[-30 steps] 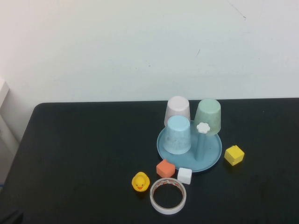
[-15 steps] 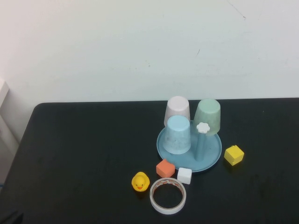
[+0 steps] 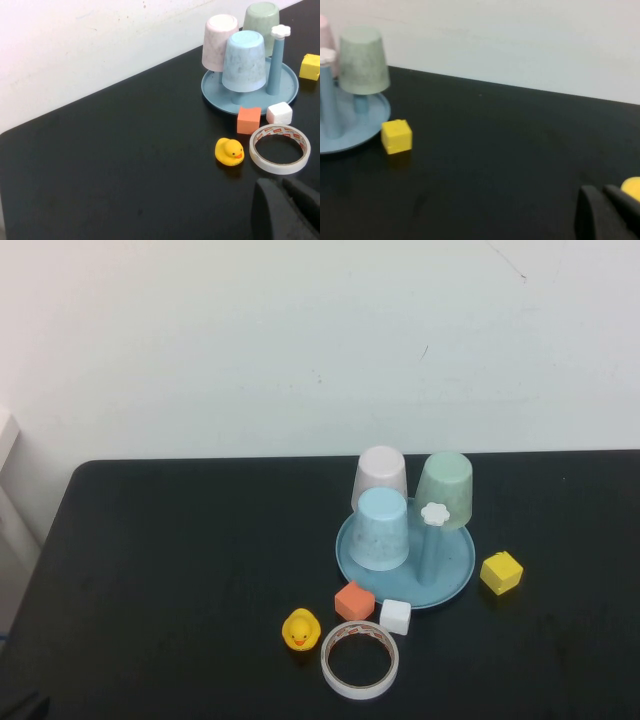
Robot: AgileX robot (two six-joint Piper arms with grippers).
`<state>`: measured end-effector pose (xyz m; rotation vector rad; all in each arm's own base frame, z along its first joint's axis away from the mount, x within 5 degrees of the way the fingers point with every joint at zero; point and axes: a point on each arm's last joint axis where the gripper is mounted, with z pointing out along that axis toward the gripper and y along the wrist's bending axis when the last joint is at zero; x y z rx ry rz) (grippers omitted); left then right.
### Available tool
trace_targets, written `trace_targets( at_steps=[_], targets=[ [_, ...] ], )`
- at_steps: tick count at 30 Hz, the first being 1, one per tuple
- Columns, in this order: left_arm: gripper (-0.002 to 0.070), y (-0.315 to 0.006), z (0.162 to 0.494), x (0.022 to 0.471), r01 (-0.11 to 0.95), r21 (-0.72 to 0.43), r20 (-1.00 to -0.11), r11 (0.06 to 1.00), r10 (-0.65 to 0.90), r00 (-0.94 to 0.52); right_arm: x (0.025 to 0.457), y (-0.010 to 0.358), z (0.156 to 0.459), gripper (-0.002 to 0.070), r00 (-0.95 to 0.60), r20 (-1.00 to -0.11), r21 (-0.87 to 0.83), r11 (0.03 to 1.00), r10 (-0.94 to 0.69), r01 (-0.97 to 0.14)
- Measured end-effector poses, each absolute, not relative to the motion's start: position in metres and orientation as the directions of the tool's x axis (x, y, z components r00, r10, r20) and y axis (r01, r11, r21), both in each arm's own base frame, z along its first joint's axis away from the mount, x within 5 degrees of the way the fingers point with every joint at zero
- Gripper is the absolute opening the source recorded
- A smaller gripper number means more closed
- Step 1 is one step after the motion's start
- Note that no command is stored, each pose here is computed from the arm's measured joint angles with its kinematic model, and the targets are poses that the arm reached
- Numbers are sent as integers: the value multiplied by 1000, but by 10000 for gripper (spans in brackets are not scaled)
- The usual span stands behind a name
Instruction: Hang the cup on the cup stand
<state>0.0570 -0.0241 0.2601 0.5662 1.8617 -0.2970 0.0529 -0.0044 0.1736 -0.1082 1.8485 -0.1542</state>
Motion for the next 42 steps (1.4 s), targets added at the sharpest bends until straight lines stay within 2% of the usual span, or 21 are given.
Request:
trace_targets(
  at_steps=[38, 42],
  targets=[
    [-1, -24, 256, 57, 518, 72, -927, 852, 249, -281, 52, -5, 172, -1, -306, -938, -177, 984, -165, 12],
    [-1, -24, 248, 55, 485, 24, -949, 874, 173, -265, 52, -5, 172, -1, -306, -938, -177, 984, -165, 12]
  ],
)
